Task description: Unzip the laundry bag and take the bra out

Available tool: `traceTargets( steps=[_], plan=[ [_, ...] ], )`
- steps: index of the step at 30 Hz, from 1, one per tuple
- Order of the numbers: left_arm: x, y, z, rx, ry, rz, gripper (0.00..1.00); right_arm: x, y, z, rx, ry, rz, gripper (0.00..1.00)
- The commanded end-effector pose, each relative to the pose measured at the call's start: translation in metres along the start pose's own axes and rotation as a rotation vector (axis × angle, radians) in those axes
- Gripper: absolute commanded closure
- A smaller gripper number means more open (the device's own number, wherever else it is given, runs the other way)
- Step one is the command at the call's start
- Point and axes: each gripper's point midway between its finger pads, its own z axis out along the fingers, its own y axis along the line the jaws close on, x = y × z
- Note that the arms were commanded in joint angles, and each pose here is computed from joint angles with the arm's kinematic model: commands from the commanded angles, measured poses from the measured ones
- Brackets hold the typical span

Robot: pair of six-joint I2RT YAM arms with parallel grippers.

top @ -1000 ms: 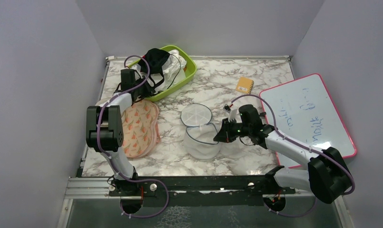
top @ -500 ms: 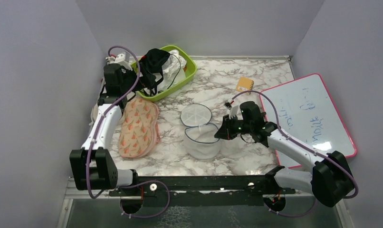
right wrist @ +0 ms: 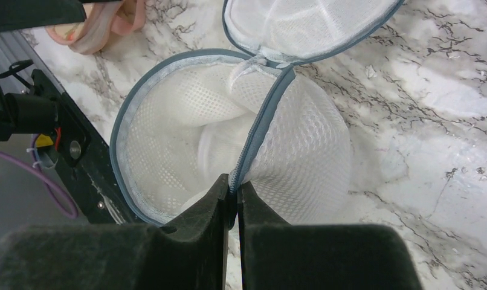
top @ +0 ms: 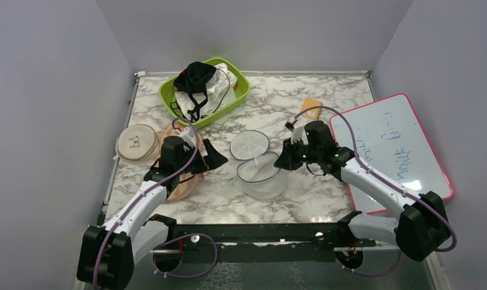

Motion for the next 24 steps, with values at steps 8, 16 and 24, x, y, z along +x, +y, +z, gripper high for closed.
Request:
traceTargets(
  steps=[8,16,24],
  plan=[
    [0.029,-0.014,0.049,0.079,0.041,-0.188,0.24,-0.003,-0.002,-0.008,0.035,0.007,-0.03,0.91],
    [0.031,-0.014,0.083,0.081,0.051,-0.284,0.41,-0.001,0.003,-0.009,0.013,-0.001,-0.017,0.9],
    [0.029,-0.005,0.111,0.072,0.05,-0.364,0.46,0.001,0.002,-0.007,0.008,0.0,-0.01,0.89]
  ],
)
